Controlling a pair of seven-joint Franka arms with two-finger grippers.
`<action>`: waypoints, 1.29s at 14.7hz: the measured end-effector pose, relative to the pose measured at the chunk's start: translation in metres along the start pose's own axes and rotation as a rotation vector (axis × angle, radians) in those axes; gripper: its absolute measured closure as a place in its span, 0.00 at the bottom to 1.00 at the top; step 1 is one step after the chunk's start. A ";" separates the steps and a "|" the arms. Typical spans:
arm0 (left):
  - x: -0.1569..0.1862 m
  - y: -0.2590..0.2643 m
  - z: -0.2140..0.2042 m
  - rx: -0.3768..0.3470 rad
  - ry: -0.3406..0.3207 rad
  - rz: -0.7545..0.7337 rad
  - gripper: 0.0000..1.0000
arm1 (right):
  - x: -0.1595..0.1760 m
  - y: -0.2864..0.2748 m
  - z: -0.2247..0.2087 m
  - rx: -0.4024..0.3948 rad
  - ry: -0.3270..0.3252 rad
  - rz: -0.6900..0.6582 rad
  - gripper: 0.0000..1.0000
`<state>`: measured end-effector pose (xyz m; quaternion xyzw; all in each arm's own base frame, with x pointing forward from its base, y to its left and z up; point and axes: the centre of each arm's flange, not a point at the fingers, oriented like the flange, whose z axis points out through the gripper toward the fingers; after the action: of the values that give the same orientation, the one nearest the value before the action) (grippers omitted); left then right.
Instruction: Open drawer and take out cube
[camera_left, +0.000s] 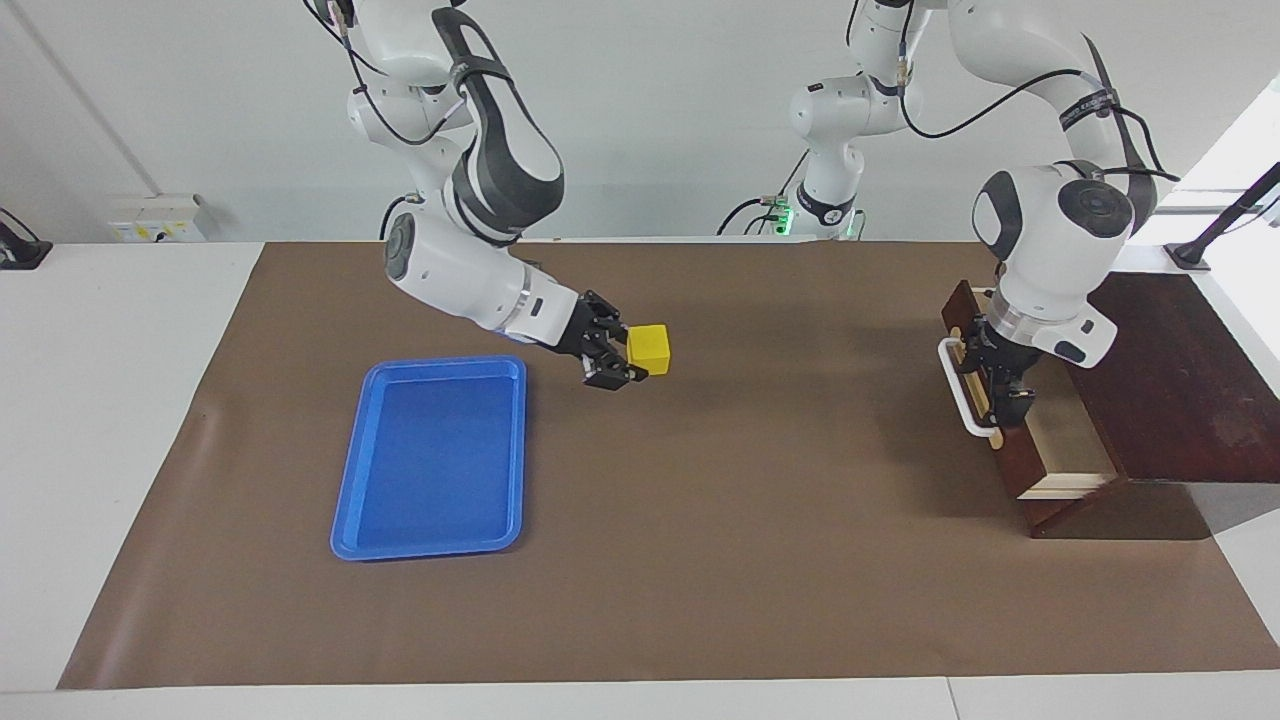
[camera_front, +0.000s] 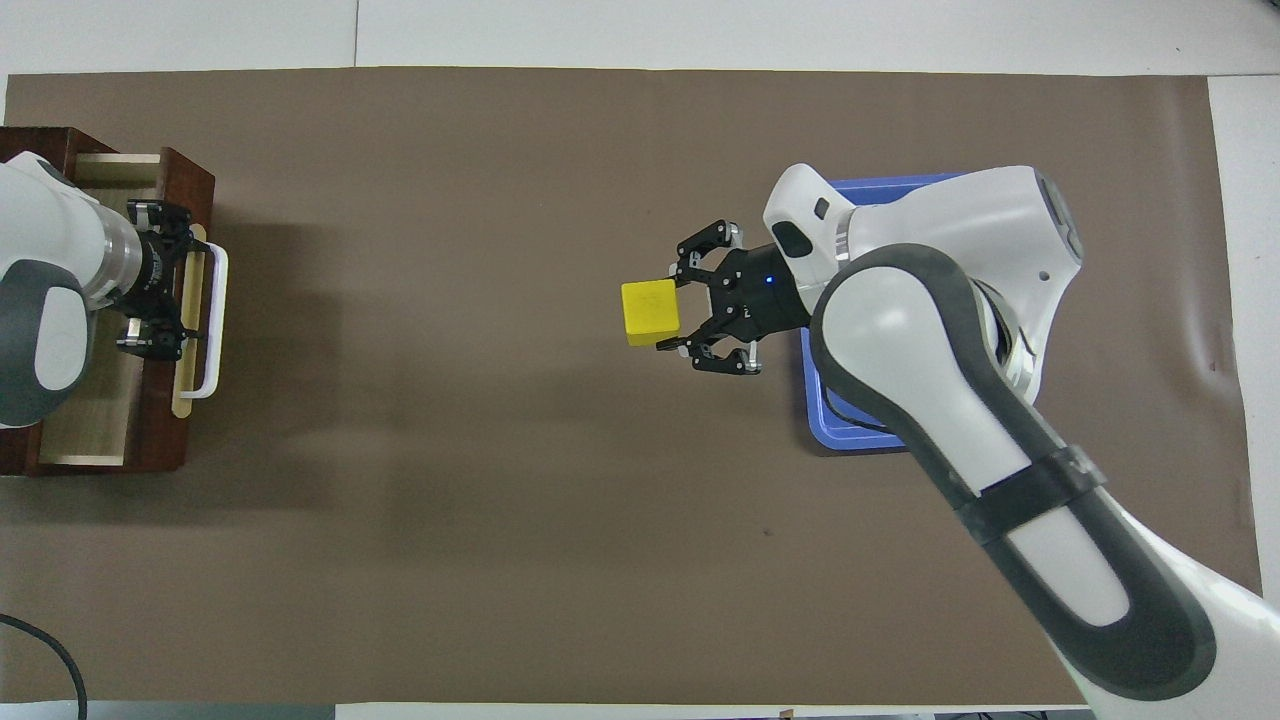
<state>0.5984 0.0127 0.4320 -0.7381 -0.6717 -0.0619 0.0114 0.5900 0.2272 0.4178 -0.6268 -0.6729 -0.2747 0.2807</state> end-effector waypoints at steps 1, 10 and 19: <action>0.018 -0.002 0.001 0.002 0.008 -0.003 0.00 | -0.021 0.004 -0.013 -0.012 -0.003 0.015 0.43; 0.063 -0.009 -0.005 0.045 0.042 0.035 0.00 | -0.182 -0.005 -0.081 -0.084 -0.048 0.087 0.43; -0.027 -0.040 -0.120 0.117 -0.067 0.748 0.00 | -0.279 -0.006 -0.068 -0.135 -0.091 0.012 0.43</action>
<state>0.5467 -0.0225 0.5454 -0.9320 -0.3583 0.0092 0.0536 0.6022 -0.0139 0.2633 -0.6603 -0.6611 -0.2890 0.2084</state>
